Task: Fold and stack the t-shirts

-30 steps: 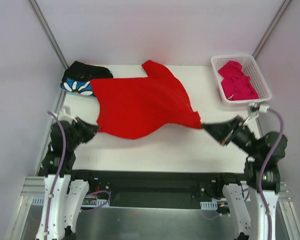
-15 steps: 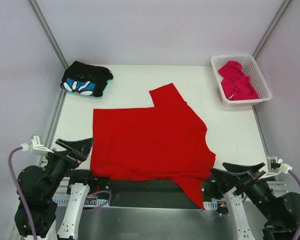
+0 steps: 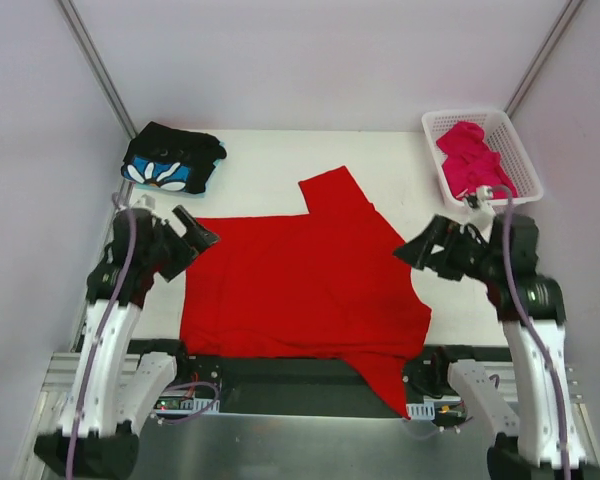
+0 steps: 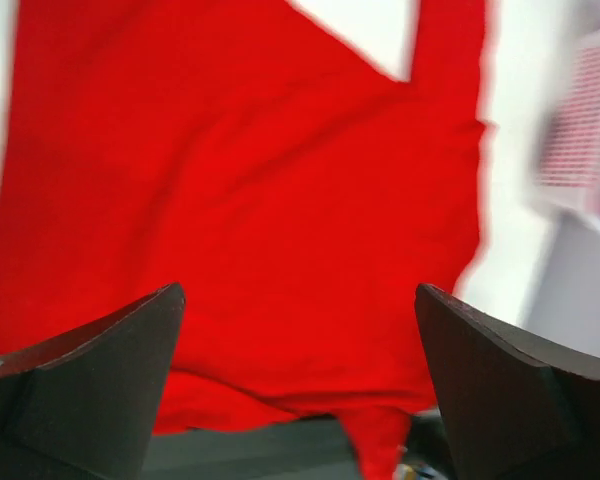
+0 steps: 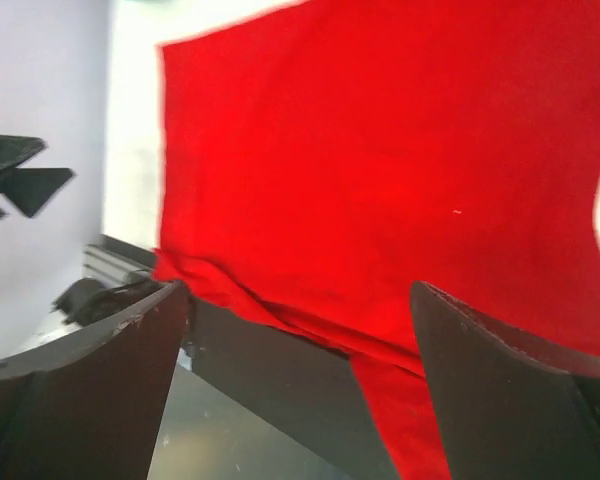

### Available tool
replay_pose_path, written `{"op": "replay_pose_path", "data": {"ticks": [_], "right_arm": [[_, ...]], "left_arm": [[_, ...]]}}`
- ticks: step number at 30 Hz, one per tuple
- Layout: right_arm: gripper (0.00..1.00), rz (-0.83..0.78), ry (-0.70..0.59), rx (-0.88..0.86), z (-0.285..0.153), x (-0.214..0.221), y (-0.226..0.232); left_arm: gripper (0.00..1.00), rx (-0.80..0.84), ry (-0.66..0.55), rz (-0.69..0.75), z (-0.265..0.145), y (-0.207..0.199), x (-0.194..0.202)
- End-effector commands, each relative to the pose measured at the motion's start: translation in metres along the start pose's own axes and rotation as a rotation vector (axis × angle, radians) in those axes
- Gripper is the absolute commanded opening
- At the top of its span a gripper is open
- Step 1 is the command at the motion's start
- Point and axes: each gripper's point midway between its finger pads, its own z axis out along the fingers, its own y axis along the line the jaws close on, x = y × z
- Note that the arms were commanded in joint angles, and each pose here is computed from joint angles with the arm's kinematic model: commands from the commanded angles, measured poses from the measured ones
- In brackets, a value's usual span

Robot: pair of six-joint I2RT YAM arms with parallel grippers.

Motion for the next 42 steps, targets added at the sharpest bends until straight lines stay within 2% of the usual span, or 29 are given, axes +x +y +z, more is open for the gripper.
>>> {"op": "replay_pose_path", "data": {"ticks": [1, 2, 6, 7, 8, 10, 11, 16, 17, 18, 19, 24, 27, 31, 34, 38, 42], "right_arm": [[0.96, -0.086, 0.171, 0.203, 0.051, -0.018, -0.057], [0.96, -0.087, 0.194, 0.216, 0.058, -0.020, -0.060], [0.96, -0.123, 0.272, 0.420, 0.086, -0.042, -0.088], [0.96, -0.184, 0.296, 0.432, 0.086, -0.052, -0.077], [0.96, -0.199, 0.357, 0.498, 0.100, -0.051, -0.089], [0.96, -0.271, 0.388, 0.599, 0.107, -0.059, -0.095], [0.96, -0.279, 0.402, 0.626, 0.122, -0.069, -0.097], [0.96, -0.275, 0.489, 0.590, 0.178, -0.066, -0.085], [0.96, -0.284, 0.478, 0.572, 0.186, -0.077, -0.078], [0.96, -0.279, 0.565, 0.597, 0.201, -0.062, -0.092], [0.96, -0.291, 0.589, 0.557, 0.210, -0.060, -0.088], [0.96, -0.290, 0.646, 0.506, 0.259, -0.060, -0.095], [0.96, -0.270, 0.689, 0.525, 0.269, -0.063, -0.104], [0.96, -0.234, 0.695, 0.518, 0.287, -0.059, -0.119], [0.96, -0.202, 0.688, 0.490, 0.294, -0.051, -0.125], [0.96, -0.145, 0.694, 0.337, 0.306, -0.042, -0.111], [0.96, -0.114, 0.615, 0.172, 0.321, -0.057, -0.086]], "left_arm": [[0.99, -0.163, 0.056, 0.253, 0.050, 0.019, -0.021], [0.99, -0.229, 0.105, 0.286, 0.067, 0.030, -0.020], [0.99, -0.357, 0.161, 0.310, 0.095, 0.051, -0.024], [0.99, -0.401, 0.186, 0.310, 0.105, 0.059, -0.024], [0.99, -0.398, 0.182, 0.318, 0.111, 0.052, -0.031], [0.99, -0.439, 0.208, 0.331, 0.126, 0.057, -0.036], [0.99, -0.440, 0.182, 0.341, 0.130, 0.050, -0.048], [0.99, -0.455, 0.170, 0.345, 0.152, 0.040, -0.067], [0.99, -0.433, 0.170, 0.339, 0.156, 0.031, -0.070], [0.99, -0.433, 0.173, 0.337, 0.160, 0.030, -0.071], [0.99, -0.445, 0.187, 0.334, 0.166, 0.034, -0.070], [0.99, -0.475, 0.187, 0.326, 0.186, 0.038, -0.075], [0.99, -0.479, 0.197, 0.333, 0.200, 0.039, -0.078], [0.99, -0.498, 0.234, 0.325, 0.217, 0.048, -0.073], [0.99, -0.446, 0.231, 0.298, 0.227, 0.048, -0.064], [0.99, -0.385, 0.177, 0.271, 0.235, 0.040, -0.066], [0.99, -0.363, 0.145, 0.266, 0.236, 0.032, -0.073]]}}
